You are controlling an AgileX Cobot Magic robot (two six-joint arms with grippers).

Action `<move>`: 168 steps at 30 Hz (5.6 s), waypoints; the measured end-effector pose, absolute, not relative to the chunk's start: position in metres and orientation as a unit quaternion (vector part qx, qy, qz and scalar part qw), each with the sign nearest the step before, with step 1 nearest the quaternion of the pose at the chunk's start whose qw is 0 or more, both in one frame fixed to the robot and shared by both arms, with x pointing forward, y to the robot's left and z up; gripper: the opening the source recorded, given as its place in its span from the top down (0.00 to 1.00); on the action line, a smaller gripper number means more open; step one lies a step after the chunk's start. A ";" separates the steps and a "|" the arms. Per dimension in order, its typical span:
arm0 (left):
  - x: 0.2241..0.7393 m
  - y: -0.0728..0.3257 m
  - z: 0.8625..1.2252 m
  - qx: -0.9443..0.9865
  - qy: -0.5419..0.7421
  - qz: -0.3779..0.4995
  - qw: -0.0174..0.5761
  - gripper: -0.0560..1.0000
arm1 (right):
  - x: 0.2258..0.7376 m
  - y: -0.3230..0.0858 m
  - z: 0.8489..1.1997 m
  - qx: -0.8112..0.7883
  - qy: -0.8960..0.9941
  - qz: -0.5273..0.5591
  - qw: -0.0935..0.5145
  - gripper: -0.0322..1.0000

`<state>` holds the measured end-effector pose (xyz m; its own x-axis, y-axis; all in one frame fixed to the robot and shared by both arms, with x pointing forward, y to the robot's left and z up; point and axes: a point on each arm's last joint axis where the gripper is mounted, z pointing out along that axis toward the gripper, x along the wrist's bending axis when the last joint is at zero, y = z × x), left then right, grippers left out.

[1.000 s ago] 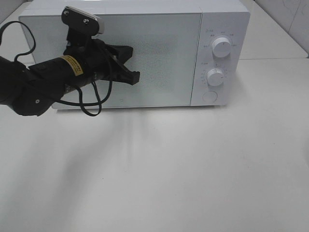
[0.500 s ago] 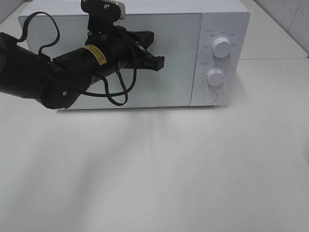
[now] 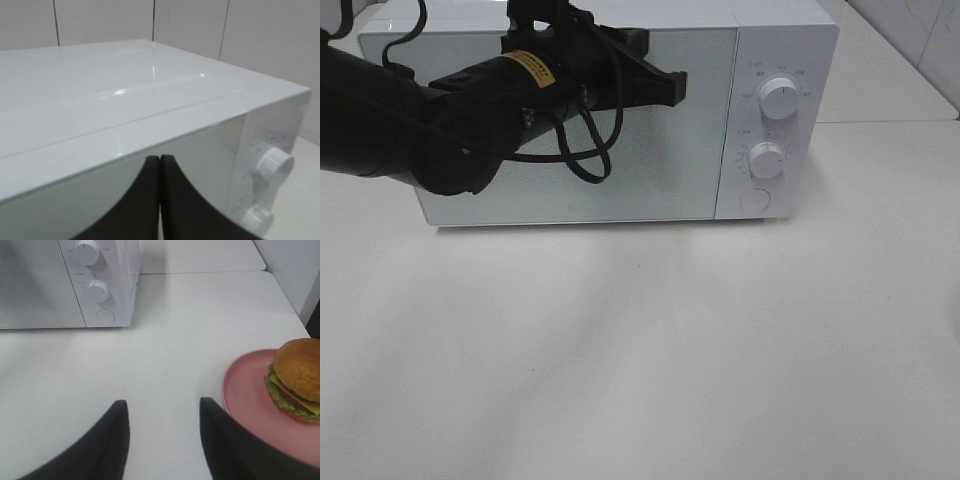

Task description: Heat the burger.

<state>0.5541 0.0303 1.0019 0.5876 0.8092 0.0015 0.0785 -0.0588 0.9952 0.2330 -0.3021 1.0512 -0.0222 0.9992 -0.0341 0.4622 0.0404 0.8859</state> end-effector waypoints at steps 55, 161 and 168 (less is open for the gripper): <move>0.483 0.167 1.057 0.817 0.549 0.010 0.175 0.01 | 0.233 -0.302 1.051 0.592 0.618 0.360 0.373 0.51; 0.231 0.300 1.056 0.611 0.590 0.363 0.384 0.01 | 0.233 -0.302 1.051 0.592 0.618 0.360 0.373 0.51; 0.231 0.300 1.056 0.612 0.590 0.362 0.383 0.01 | 0.233 -0.302 1.051 0.592 0.618 0.360 0.373 0.51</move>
